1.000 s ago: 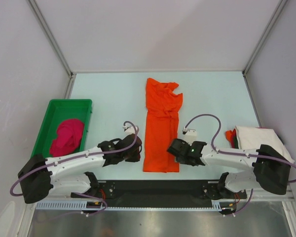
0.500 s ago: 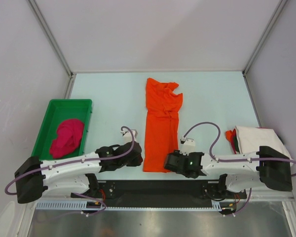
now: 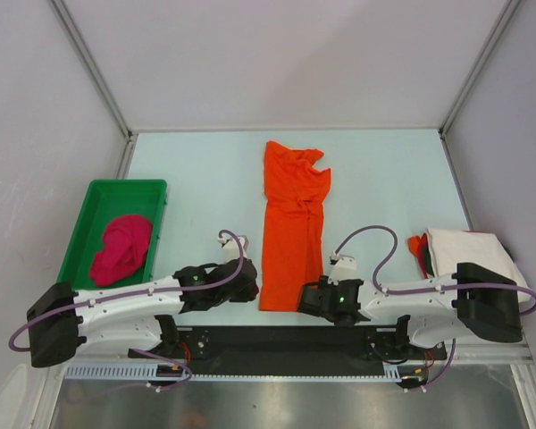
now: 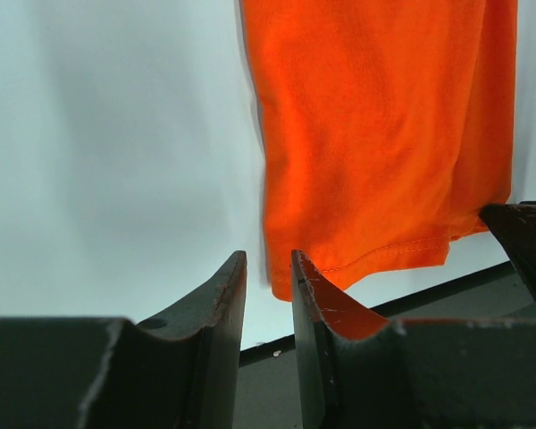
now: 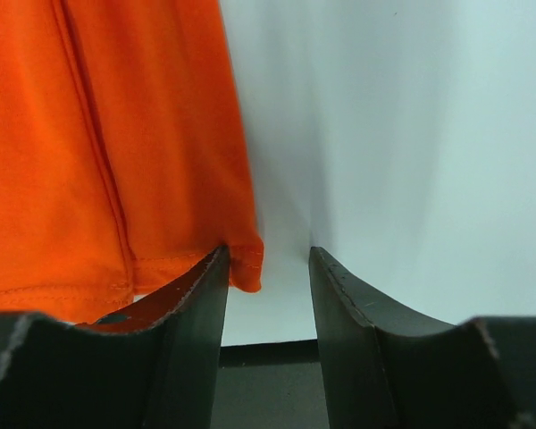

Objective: Fold and stack the t-shirts
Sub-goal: Grab the bottom of the folded rectangular tshirt with both arms

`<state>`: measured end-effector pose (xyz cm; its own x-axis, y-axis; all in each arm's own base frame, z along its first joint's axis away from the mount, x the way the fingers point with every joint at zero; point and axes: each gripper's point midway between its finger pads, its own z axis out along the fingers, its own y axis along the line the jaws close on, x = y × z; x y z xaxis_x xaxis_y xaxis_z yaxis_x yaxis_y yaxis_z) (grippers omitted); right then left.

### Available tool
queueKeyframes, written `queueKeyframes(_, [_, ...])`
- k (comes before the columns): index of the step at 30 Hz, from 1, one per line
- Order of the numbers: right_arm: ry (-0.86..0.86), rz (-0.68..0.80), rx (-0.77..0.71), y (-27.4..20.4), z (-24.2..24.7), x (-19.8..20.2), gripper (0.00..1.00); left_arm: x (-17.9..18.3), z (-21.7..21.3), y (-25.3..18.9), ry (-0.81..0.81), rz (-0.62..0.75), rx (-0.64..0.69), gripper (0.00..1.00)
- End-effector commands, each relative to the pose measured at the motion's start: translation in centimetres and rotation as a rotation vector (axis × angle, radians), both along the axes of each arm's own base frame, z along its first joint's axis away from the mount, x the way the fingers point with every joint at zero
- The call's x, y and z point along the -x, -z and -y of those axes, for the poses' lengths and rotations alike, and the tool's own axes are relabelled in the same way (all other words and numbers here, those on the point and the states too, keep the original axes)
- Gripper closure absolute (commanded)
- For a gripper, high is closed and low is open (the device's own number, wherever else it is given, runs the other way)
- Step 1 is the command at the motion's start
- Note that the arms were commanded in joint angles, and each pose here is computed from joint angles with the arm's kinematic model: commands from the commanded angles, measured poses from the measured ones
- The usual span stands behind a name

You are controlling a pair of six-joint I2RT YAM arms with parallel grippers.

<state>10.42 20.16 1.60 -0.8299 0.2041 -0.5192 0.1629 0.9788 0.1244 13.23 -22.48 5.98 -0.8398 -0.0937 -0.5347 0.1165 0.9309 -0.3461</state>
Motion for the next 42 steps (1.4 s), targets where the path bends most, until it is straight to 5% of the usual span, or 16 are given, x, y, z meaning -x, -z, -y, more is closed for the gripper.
queueKeyframes(1, [0.035, 0.018, 0.028, 0.4, 0.2, -0.8, 0.55, -0.4, 0.3, -0.9, -0.012, 0.024, 0.016, 0.68])
queueKeyframes(30, [-0.004, -0.078, 0.105, 1.9, 0.2, 2.0, 0.58, 1.5, 3.1, 2.6, 0.104, -0.062, -0.047, 0.62])
queueKeyframes(34, [0.002, -0.078, 0.105, 1.8, 0.4, 2.1, 0.58, 1.8, 2.8, 3.4, 0.094, -0.094, -0.080, 0.69])
queueKeyframes(42, [0.006, -0.096, 0.114, 2.4, 0.7, 2.5, 0.62, 3.1, 1.5, 5.2, 0.086, -0.175, -0.167, 1.00])
